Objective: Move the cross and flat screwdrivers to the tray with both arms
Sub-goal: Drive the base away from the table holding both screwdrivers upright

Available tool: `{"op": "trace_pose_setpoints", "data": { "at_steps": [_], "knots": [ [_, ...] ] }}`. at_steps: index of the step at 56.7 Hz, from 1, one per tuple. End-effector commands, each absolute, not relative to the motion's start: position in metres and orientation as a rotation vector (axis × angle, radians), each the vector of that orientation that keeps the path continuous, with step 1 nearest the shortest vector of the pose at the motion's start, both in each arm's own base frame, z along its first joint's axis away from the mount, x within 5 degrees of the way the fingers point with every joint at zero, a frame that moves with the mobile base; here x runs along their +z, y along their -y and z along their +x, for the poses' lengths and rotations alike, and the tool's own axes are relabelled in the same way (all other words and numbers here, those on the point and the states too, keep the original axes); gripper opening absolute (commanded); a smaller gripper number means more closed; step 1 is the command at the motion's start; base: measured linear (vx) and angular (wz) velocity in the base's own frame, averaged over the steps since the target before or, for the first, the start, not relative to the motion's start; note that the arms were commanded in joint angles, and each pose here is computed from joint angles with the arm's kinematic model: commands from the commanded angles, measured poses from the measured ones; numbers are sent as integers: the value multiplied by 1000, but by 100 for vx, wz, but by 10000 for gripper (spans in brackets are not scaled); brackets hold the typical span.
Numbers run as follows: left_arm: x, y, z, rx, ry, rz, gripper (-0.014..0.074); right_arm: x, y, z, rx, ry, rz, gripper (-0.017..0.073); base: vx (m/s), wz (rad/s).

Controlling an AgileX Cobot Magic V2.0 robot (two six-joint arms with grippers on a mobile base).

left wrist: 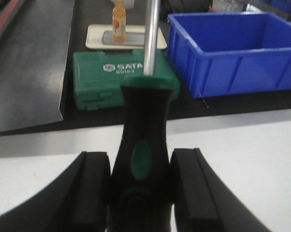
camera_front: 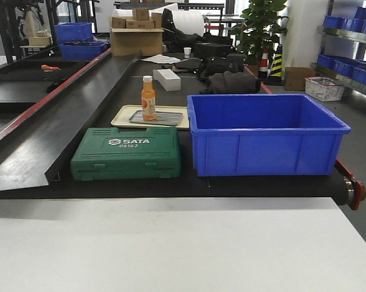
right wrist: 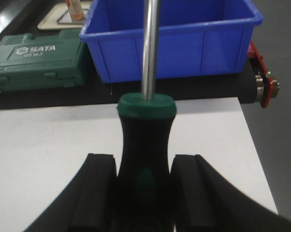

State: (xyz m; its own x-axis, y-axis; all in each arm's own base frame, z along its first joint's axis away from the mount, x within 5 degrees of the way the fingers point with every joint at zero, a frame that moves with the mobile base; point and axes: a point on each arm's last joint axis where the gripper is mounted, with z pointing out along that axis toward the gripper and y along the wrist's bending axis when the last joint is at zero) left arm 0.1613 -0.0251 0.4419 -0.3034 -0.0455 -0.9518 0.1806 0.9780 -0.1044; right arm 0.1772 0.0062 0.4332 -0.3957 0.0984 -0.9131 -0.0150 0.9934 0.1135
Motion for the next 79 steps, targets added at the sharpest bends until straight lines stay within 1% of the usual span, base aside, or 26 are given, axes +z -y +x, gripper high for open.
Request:
{"op": "trace_pose_setpoints", "data": {
  "at_steps": [1, 10, 25, 79],
  "knots": [
    [467, 24, 142, -234, -1698, 86, 0, 458, -5, 159, 109, -1819, 46, -8, 0, 0],
    [472, 22, 128, -234, -1656, 87, 0, 465, -5, 141, 108, -1767, 44, -8, 0, 0],
    [472, 22, 128, -234, -1655, 87, 0, 474, -5, 121, 110, -1696, 44, -8, 0, 0],
    [471, 22, 129, -235, -1663, 88, 0, 472, -5, 121, 106, -1721, 43, -8, 0, 0]
  ]
}}
